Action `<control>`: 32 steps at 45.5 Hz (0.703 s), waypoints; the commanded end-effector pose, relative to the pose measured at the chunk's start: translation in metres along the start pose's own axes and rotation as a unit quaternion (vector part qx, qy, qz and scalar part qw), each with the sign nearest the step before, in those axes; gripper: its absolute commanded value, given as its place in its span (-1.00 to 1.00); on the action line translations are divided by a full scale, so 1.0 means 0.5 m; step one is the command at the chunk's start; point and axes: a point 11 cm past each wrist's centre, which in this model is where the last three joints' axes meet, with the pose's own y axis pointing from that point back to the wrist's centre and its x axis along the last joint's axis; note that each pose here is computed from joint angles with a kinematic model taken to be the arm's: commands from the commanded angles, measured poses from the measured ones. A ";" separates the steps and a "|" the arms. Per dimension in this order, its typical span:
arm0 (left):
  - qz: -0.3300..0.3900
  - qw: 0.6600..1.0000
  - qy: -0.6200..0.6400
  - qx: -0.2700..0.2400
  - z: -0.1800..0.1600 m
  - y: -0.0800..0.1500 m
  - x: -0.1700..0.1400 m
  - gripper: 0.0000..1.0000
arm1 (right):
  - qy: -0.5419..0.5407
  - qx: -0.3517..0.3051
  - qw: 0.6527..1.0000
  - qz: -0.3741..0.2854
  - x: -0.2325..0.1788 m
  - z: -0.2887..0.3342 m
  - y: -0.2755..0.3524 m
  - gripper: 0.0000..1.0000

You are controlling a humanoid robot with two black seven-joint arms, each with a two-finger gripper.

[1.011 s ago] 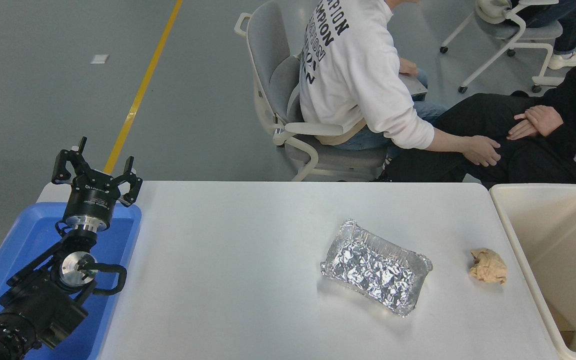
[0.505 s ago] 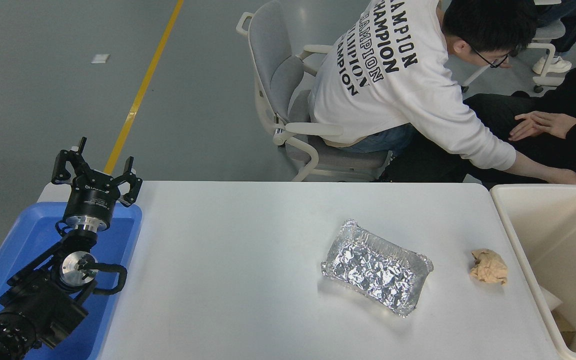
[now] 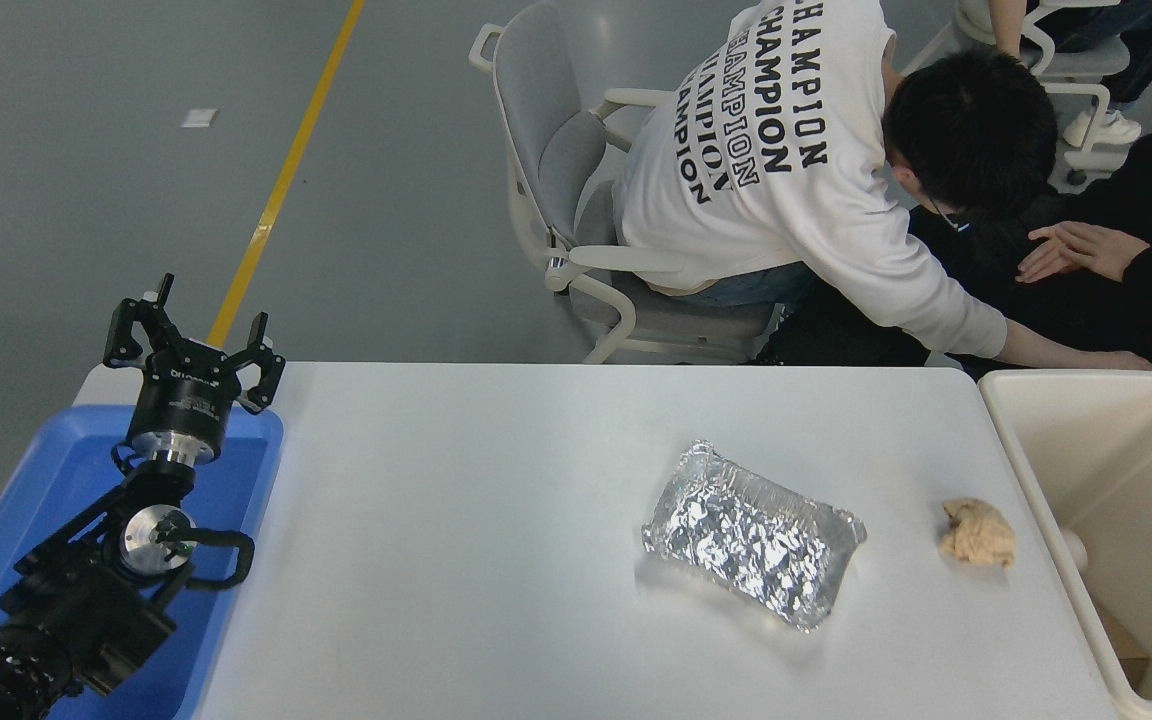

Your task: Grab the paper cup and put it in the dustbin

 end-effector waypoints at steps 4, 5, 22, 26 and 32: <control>0.000 1.000 -0.001 0.000 0.000 0.000 0.000 0.98 | 0.033 0.031 0.998 -0.049 0.068 -0.050 0.177 1.00; 0.000 1.000 -0.001 0.000 0.000 0.000 0.000 0.98 | 0.038 0.038 0.997 -0.064 0.071 -0.061 0.189 1.00; 0.000 1.000 -0.001 0.000 0.000 0.000 0.000 0.98 | 0.201 0.105 0.963 -0.148 0.102 -0.299 0.432 1.00; 0.000 1.000 -0.001 0.000 0.000 0.000 0.000 0.98 | 0.225 0.123 0.957 -0.139 0.092 -0.334 0.479 1.00; 0.001 1.000 0.000 0.000 0.000 0.000 0.000 0.98 | 0.262 0.151 0.944 -0.132 0.063 -0.381 0.539 1.00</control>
